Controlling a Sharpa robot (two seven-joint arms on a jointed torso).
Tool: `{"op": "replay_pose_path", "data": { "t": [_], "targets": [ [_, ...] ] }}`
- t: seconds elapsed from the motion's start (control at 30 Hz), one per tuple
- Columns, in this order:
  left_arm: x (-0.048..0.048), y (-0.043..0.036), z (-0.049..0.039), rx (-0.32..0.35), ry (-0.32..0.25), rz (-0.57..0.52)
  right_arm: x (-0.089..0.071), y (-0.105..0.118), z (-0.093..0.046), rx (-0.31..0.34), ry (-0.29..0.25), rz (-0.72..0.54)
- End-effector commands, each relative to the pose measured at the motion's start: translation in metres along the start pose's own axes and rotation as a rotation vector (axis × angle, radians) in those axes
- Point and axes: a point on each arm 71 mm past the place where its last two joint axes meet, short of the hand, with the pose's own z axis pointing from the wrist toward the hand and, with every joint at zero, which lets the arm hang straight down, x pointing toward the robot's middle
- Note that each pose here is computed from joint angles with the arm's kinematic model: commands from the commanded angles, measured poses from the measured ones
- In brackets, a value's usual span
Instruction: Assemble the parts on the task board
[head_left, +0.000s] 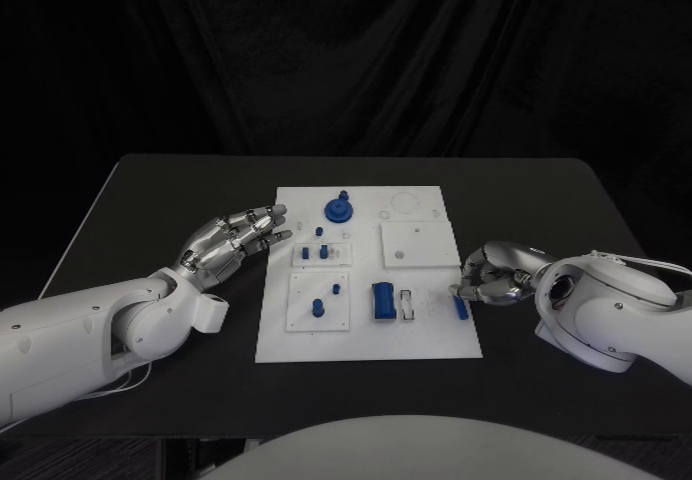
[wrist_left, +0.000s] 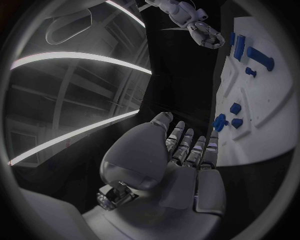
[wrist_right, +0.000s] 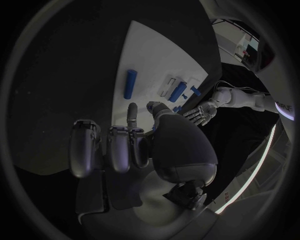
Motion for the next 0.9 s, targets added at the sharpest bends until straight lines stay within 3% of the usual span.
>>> {"op": "replay_pose_path", "data": {
  "t": [0.03, 0.9],
  "targets": [
    [0.0001, -0.0043, -0.0005, 0.064, -0.002, -0.005, -0.001, -0.004, -0.001, 0.053, -0.04, -0.12],
    [-0.0002, -0.0024, 0.0012, 0.05, 0.004, -0.008, 0.013, 0.001, 0.005, 0.063, 0.014, -0.138]
  ]
}}
